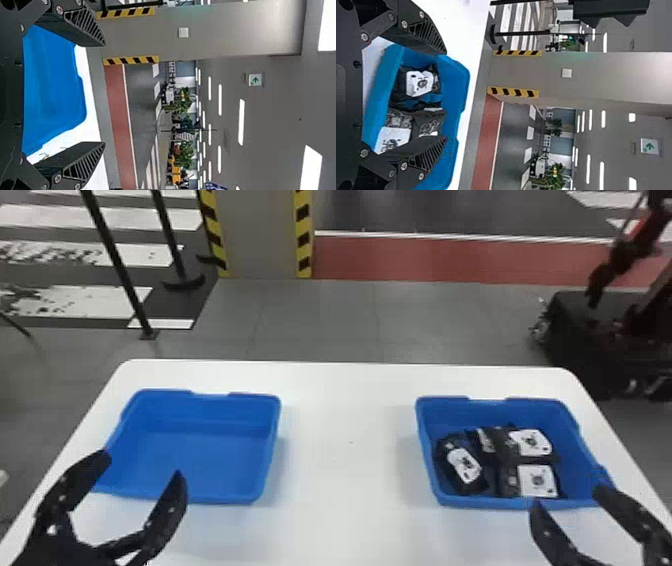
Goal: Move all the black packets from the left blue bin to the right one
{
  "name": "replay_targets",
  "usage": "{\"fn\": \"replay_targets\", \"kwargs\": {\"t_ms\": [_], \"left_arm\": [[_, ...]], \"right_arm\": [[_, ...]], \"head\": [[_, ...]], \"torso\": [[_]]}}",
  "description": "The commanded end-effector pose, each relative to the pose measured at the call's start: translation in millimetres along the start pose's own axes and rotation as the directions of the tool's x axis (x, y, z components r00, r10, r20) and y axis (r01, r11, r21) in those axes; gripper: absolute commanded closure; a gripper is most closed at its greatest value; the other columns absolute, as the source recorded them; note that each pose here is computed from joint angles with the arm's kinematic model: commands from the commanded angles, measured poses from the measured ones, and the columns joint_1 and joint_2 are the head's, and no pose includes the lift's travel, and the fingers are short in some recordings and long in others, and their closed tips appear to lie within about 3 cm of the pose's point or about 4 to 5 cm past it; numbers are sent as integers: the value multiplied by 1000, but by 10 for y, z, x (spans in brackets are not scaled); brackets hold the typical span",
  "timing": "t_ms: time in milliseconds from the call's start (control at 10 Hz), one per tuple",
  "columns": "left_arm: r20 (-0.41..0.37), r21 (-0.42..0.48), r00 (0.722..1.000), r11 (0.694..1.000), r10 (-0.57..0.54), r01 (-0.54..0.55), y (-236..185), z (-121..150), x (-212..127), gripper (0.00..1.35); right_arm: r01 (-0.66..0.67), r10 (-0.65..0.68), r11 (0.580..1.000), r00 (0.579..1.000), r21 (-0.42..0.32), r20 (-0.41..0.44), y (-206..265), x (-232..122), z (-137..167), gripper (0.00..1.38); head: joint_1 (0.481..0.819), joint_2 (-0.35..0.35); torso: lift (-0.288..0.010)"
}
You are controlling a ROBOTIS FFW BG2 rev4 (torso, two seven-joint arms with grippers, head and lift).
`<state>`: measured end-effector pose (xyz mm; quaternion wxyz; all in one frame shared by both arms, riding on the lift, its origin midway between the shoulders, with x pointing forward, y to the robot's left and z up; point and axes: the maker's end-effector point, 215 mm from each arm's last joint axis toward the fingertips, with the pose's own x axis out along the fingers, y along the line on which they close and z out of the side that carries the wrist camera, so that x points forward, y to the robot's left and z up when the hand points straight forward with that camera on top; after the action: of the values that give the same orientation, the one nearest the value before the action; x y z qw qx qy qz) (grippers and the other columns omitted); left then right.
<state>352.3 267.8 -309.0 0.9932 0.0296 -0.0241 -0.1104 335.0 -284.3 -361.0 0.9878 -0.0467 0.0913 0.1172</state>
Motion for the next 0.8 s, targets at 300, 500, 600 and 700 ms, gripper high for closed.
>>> {"fn": "replay_targets", "kwargs": {"t_ms": [300, 500, 600, 700], "left_arm": [[-31, -34, 1000, 999, 6, -7, -71, -77, -169, 148], [-28, -36, 1000, 999, 10, -11, -62, -68, -169, 148], [-24, -38, 1000, 999, 11, -12, -60, -58, -169, 148], [-23, -40, 1000, 999, 10, -11, -66, -57, -167, 148]], "right_arm": [[-4, 4, 1000, 1000, 7, -19, 63, -137, -71, 292], [-3, 4, 1000, 1000, 8, -21, 61, -141, -96, 294], [-5, 5, 1000, 1000, 9, -20, 74, -153, -99, 294], [-5, 6, 1000, 1000, 10, -17, 74, -151, -84, 294]], "head": [[695, -29], [695, -30], [695, -31], [695, -30]], "torso": [[-110], [-110], [-110], [-110]]}}
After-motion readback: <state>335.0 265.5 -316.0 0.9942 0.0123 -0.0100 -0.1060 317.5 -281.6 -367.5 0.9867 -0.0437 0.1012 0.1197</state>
